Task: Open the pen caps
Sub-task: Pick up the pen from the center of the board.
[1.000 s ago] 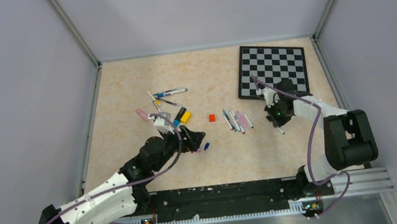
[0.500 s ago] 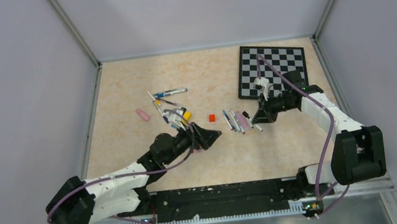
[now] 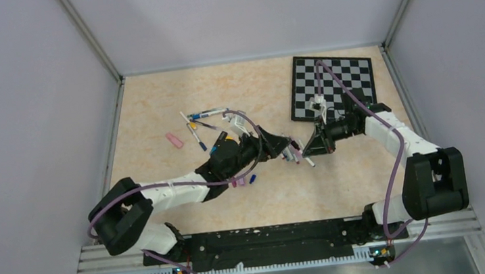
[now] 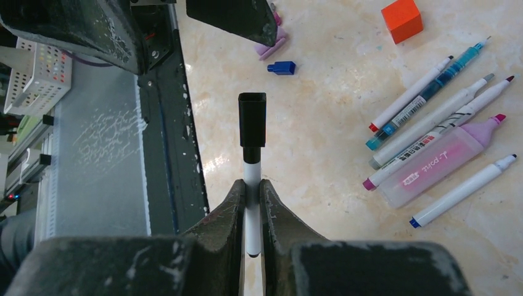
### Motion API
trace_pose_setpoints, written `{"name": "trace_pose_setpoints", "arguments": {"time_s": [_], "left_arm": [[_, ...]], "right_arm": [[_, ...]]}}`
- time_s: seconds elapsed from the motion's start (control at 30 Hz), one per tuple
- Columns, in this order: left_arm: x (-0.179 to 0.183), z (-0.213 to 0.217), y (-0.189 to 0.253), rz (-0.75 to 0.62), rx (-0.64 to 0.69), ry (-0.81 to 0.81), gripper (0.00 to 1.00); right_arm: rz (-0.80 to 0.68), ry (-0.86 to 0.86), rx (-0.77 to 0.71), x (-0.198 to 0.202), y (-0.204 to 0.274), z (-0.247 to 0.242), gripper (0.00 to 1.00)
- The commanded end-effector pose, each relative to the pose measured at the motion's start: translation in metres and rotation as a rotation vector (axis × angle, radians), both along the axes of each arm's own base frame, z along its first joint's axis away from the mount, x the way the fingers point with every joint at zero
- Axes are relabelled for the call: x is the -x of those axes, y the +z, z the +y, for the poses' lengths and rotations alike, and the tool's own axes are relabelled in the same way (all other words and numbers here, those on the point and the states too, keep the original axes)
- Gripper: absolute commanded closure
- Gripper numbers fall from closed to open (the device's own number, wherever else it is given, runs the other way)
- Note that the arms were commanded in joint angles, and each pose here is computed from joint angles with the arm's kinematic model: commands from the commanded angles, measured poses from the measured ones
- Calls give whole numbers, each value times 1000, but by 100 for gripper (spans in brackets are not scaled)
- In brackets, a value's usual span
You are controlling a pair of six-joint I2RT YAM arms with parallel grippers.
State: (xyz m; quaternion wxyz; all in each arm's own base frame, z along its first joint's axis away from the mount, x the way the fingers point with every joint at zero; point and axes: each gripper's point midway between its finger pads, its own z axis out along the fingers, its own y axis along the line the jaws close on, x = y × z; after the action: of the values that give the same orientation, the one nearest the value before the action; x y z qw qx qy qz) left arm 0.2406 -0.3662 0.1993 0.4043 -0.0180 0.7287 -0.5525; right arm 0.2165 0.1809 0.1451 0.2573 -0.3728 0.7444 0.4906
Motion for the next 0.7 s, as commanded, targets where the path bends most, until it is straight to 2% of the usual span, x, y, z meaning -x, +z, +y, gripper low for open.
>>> {"name": "trace_pose_setpoints", "arguments": {"time_s": [0.0,0.17,0.3,0.4,0.5,0.6,0.67], "left_arm": [[-9,-15,17,20,25,63,22],[-14,-23,3,140,-30,153,19],[-16,-27,-16,242,-131,231,21],[-17,-33,-17,262,-138,245,32],[-17,-38,-18,271,-145,245,33],[-15,-43,-19,276,-147,237,46],[-14,-46,-22,281,-152,233,47]], "right_arm": [[-24,30,-40,0,7,8,100],[-28,33,-37,-1,7,10,100],[-31,39,-36,0,7,12,100],[-35,39,-30,0,6,12,100],[-39,40,-19,0,5,13,100],[-43,36,-4,-1,2,13,100],[-49,32,13,-2,-1,13,100]]}}
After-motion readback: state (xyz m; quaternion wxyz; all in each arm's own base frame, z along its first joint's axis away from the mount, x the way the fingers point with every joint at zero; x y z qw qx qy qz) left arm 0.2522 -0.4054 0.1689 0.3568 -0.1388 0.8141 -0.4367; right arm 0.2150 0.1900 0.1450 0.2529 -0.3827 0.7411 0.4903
